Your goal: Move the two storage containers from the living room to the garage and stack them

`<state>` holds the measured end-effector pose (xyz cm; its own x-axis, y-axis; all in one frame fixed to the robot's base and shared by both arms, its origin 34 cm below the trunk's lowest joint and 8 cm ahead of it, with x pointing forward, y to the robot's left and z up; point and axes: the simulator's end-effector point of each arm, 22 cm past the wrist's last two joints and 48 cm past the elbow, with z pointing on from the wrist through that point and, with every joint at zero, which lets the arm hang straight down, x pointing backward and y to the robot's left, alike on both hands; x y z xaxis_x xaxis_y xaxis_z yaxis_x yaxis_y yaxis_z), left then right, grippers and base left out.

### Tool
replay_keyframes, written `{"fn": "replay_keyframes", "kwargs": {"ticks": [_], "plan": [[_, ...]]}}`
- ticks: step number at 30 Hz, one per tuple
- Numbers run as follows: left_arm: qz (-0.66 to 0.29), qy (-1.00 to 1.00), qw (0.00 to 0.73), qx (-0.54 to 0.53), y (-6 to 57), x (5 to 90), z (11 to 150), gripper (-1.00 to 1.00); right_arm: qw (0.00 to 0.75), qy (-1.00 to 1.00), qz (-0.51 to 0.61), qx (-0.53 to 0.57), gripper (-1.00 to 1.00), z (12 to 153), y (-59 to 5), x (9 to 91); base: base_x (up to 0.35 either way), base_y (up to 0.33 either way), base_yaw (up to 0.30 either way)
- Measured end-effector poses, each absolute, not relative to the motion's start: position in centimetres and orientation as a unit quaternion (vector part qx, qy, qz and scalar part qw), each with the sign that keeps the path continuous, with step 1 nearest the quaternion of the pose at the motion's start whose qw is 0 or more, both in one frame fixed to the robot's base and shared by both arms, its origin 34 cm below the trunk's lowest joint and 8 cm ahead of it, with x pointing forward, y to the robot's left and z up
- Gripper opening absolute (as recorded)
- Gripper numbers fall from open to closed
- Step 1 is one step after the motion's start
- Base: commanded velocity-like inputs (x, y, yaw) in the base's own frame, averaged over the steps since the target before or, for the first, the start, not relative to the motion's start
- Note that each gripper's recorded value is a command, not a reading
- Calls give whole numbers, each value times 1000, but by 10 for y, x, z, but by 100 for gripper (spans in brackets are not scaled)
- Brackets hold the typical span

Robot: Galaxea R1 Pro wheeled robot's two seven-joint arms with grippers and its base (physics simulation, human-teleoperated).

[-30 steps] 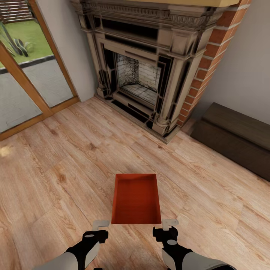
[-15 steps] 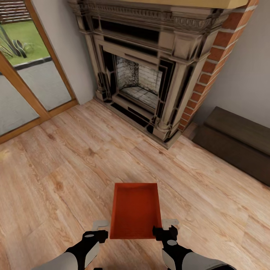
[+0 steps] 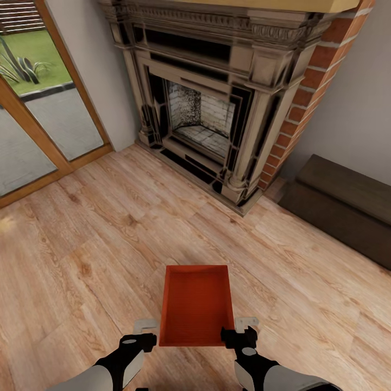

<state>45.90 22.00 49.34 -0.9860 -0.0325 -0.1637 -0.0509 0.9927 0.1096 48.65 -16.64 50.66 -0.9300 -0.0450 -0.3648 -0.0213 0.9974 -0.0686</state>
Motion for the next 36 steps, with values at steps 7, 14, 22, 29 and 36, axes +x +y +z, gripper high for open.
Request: {"fn": "replay_keyframes", "kwargs": {"ticks": [7,14,22,29,36], "plan": [[56,995,81,-21,220,459,493,100,187,982,-31,-18,100,507,-166,487,0,0,0],[57,995,81,-20,220,459,493,100,187,982,-31,-18,100,507,-166,487,23,0,0],[56,995,82,-20,220,459,493,100,187,982,-31,-18,100,507,-166,487,134,0,0],[57,995,82,-20,220,459,493,100,187,982,-31,-18,100,507,-166,487,28,0,0],[57,995,81,-21,221,459,493,100,187,982,-31,-18,100,507,-166,487,2,0,0]]}}
